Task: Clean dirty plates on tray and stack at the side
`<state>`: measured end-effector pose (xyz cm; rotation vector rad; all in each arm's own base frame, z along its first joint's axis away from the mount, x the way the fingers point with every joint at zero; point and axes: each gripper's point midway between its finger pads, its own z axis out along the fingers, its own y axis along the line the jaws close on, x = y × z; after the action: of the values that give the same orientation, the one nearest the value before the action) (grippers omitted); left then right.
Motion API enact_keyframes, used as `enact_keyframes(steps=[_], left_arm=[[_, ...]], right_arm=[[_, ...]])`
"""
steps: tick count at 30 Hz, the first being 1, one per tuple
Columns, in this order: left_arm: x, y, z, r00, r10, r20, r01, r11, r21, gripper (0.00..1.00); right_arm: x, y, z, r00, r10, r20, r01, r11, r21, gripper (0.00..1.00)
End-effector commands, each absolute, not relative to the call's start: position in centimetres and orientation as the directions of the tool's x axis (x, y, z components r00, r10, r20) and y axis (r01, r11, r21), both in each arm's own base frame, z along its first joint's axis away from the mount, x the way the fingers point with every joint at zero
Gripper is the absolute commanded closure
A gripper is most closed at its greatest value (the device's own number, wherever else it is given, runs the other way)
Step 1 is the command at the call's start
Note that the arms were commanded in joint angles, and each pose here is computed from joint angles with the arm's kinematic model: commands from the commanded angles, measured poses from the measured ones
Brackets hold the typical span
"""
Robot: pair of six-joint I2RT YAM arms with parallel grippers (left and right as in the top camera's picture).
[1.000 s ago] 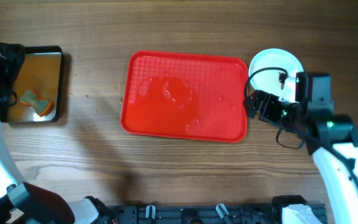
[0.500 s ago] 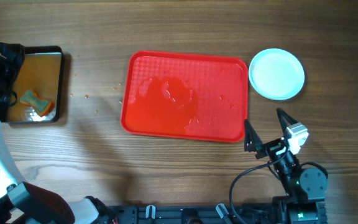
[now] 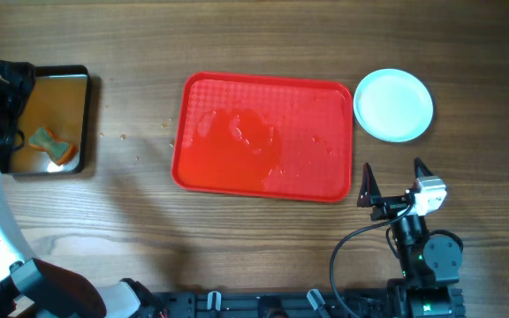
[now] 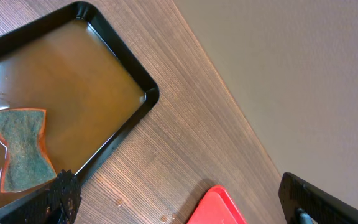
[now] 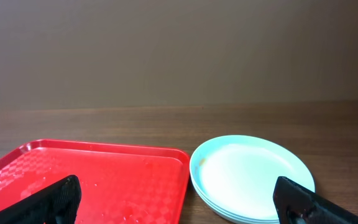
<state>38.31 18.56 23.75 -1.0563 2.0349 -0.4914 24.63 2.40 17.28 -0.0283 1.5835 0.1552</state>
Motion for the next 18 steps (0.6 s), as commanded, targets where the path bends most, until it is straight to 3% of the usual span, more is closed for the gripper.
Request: enact_keyframes(steps=[1, 9, 12, 18], left_arm=[[38.6, 18.4, 24.0, -0.358, -0.812, -0.461, -0.501, 0.584, -0.639, 0.0], [38.6, 18.4, 24.0, -0.359, -0.812, -0.461, -0.501, 0.584, -0.638, 0.0], [37.1, 21.7, 22.9, -0.284, -0.8, -0.528, -0.649, 0.566, -0.508, 0.0], [35.3, 21.9, 22.9, -0.273, -0.802, -0.532, -0.707, 0.542, -0.454, 0.0]], right_arm=[[24.6, 2.2, 17.5, -0.005, 0.067, -0.998, -0.101, 0.993, 0.067, 0.0], [24.6, 2.2, 17.5, -0.005, 0.067, -0.998, -0.101, 0.993, 0.067, 0.0], [24.6, 2.2, 17.5, -0.005, 0.067, -0.998, -0.101, 0.993, 0.067, 0.0], [24.6, 2.2, 17.5, -0.005, 0.067, -0.998, -0.101, 0.993, 0.067, 0.0]])
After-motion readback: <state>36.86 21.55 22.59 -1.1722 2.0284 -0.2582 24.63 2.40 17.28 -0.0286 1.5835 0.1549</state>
